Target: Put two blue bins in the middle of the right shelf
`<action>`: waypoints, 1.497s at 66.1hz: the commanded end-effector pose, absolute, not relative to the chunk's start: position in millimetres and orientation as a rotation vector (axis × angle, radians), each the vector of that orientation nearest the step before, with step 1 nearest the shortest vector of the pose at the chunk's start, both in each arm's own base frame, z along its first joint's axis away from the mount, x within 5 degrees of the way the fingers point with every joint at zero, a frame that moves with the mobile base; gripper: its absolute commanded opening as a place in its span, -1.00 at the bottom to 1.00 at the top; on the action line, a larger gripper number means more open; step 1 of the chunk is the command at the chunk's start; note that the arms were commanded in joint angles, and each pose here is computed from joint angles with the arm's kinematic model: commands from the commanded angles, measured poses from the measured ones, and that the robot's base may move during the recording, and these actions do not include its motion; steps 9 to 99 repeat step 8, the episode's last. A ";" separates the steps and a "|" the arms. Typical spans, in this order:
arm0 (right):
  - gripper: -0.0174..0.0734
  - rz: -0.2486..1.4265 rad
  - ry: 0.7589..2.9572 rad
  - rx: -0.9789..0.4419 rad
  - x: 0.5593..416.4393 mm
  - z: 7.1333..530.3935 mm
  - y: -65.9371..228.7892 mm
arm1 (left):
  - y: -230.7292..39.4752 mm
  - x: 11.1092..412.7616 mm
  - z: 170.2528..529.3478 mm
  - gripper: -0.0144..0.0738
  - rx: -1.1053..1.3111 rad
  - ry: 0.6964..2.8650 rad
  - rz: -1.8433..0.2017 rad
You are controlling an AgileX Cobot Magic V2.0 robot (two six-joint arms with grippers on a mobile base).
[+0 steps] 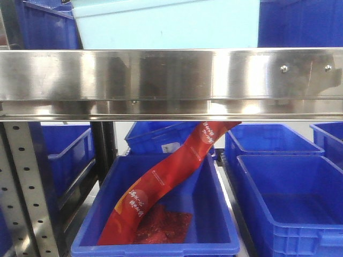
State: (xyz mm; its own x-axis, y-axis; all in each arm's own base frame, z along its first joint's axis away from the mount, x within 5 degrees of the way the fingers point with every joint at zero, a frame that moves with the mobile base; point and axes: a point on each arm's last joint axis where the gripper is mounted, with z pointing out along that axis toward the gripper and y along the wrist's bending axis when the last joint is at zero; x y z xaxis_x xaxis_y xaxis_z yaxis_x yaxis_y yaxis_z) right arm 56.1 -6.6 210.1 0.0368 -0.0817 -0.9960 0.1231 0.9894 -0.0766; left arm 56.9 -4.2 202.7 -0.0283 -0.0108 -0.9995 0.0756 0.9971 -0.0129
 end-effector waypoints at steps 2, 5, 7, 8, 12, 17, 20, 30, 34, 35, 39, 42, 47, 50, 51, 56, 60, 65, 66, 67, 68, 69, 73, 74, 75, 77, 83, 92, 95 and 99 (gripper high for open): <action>-0.98 -0.158 1.506 0.037 55.9 211.3 -6.8 | -4.0 56.3 205.2 -0.92 0.051 1.571 -0.064; -0.98 -0.158 1.506 0.037 55.9 211.3 -6.8 | -4.0 56.3 205.2 -0.92 0.051 1.571 -0.064; -0.98 -0.158 1.506 0.037 55.9 211.3 -6.8 | -4.0 56.3 205.2 -0.92 0.051 1.571 -0.064; -0.98 -0.158 1.506 0.037 55.9 211.3 -6.8 | -4.0 56.3 205.2 -0.92 0.051 1.571 -0.064; -0.98 -0.158 1.506 0.037 55.9 211.3 -6.8 | -4.0 56.3 205.2 -0.92 0.051 1.571 -0.064; -0.98 -0.158 1.506 0.037 55.9 211.3 -6.8 | -4.0 56.3 205.2 -0.92 0.051 1.571 -0.064; -0.98 -0.158 1.506 0.037 55.9 211.3 -6.8 | -4.0 56.3 205.2 -0.92 0.051 1.571 -0.064; -0.98 -0.158 1.506 0.037 55.9 211.3 -6.8 | -4.0 56.3 205.2 -0.92 0.051 1.571 -0.064; -0.98 -0.158 1.506 0.037 55.9 211.3 -6.8 | -4.0 56.3 205.2 -0.92 0.051 1.571 -0.064; -0.98 -0.158 1.506 0.037 55.9 211.3 -6.8 | -4.0 56.3 205.2 -0.92 0.051 1.571 -0.064; -0.98 -0.158 1.506 0.037 55.9 211.3 -6.8 | -4.0 56.3 205.2 -0.92 0.051 1.571 -0.064; -0.98 -0.158 1.506 0.037 55.9 211.3 -6.8 | -4.0 56.3 205.2 -0.92 0.051 1.571 -0.064; -0.98 -0.158 1.506 0.037 55.9 211.3 -6.8 | -4.0 56.3 205.2 -0.92 0.051 1.571 -0.064; -0.98 -0.158 1.506 0.037 55.9 211.3 -6.8 | -4.0 56.3 205.2 -0.92 0.051 1.571 -0.064; -0.98 -0.158 1.506 0.037 55.9 211.3 -6.8 | -4.0 56.3 205.2 -0.92 0.051 1.571 -0.064; -0.98 -0.158 1.506 0.037 55.9 211.3 -6.8 | -4.0 56.3 205.2 -0.92 0.051 1.571 -0.064; -0.98 -0.158 1.506 0.037 55.9 211.3 -6.8 | -4.0 56.3 205.2 -0.92 0.051 1.571 -0.064; -0.98 -0.158 1.506 0.037 55.9 211.3 -6.8 | -4.0 56.3 205.2 -0.92 0.051 1.571 -0.064; -0.98 -0.158 1.506 0.037 55.9 211.3 -6.8 | -4.0 56.3 205.2 -0.92 0.051 1.571 -0.064; -0.98 -0.158 1.506 0.037 55.9 211.3 -6.8 | -4.0 56.3 205.2 -0.92 0.051 1.571 -0.064; -0.98 -0.158 1.506 0.037 55.9 211.3 -6.8 | -4.0 56.3 205.2 -0.92 0.051 1.571 -0.064; -0.98 -0.158 1.506 0.037 55.9 211.3 -6.8 | -4.0 56.3 205.2 -0.92 0.051 1.571 -0.064; -0.98 -0.158 1.506 0.037 55.9 211.3 -6.8 | -4.0 56.3 205.2 -0.92 0.051 1.571 -0.064; -0.98 -0.158 1.506 0.037 55.9 211.3 -6.8 | -4.0 56.3 205.2 -0.92 0.051 1.571 -0.064; -0.98 -0.158 1.506 0.037 55.9 211.3 -6.8 | -4.0 56.3 205.2 -0.92 0.051 1.571 -0.064; -0.98 -0.158 1.506 0.037 55.9 211.3 -6.8 | -4.0 56.3 205.2 -0.92 0.051 1.571 -0.064; -0.98 -0.158 1.506 0.037 55.9 211.3 -6.8 | -4.0 56.3 205.2 -0.92 0.051 1.571 -0.064; -0.98 -0.158 1.506 0.037 55.9 211.3 -6.8 | -4.0 56.3 205.2 -0.92 0.051 1.571 -0.064; -0.98 -0.158 1.506 0.037 55.9 211.3 -6.8 | -4.0 56.3 205.2 -0.92 0.051 1.571 -0.064; -0.98 -0.158 1.506 0.037 55.9 211.3 -6.8 | -4.0 56.3 205.2 -0.92 0.051 1.571 -0.064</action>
